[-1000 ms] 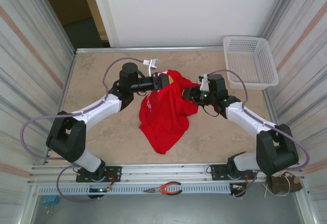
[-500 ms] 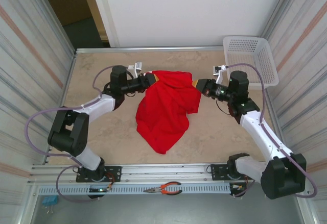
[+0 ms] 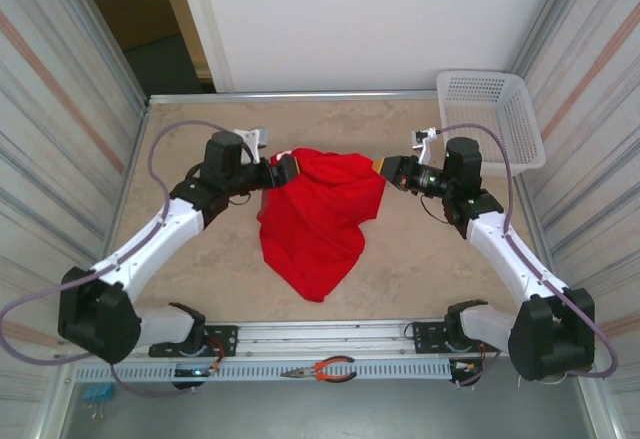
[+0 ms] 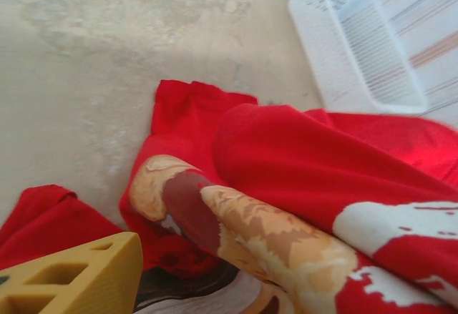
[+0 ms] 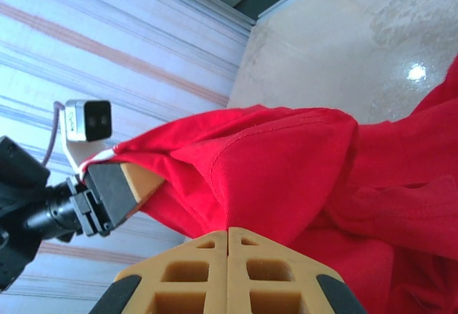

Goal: Fold the inside-out t-shirt

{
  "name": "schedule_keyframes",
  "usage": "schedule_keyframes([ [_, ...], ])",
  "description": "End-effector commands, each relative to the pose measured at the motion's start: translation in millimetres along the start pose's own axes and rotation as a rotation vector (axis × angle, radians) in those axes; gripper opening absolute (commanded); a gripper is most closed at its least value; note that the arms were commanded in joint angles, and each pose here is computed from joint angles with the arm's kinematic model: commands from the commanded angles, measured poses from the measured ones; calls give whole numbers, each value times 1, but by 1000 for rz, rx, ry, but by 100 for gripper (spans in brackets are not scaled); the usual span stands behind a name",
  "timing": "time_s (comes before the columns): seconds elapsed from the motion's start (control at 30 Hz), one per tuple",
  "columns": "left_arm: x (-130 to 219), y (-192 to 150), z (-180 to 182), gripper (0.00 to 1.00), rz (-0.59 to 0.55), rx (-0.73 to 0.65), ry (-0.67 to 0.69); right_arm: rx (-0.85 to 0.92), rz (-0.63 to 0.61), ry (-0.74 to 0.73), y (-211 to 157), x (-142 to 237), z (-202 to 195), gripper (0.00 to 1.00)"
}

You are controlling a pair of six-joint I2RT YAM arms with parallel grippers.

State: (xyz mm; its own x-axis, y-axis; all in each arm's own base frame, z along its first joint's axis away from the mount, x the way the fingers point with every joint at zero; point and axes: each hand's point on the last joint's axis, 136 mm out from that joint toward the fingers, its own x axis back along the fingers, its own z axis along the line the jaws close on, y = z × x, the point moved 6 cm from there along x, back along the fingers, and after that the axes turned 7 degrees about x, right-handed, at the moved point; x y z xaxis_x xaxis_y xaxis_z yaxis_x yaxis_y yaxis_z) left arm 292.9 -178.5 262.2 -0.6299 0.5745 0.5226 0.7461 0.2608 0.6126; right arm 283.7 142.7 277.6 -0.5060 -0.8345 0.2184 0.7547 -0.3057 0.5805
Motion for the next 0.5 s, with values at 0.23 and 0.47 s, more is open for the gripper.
schedule_keyframes([
  [0.23, 2, -3, 57, 75, 134, 54, 310, 38, -20, 22, 7, 1, 7, 0],
  [0.47, 16, 5, 48, 99, 132, 41, 252, 27, -18, 16, 9, -1, 5, 0],
])
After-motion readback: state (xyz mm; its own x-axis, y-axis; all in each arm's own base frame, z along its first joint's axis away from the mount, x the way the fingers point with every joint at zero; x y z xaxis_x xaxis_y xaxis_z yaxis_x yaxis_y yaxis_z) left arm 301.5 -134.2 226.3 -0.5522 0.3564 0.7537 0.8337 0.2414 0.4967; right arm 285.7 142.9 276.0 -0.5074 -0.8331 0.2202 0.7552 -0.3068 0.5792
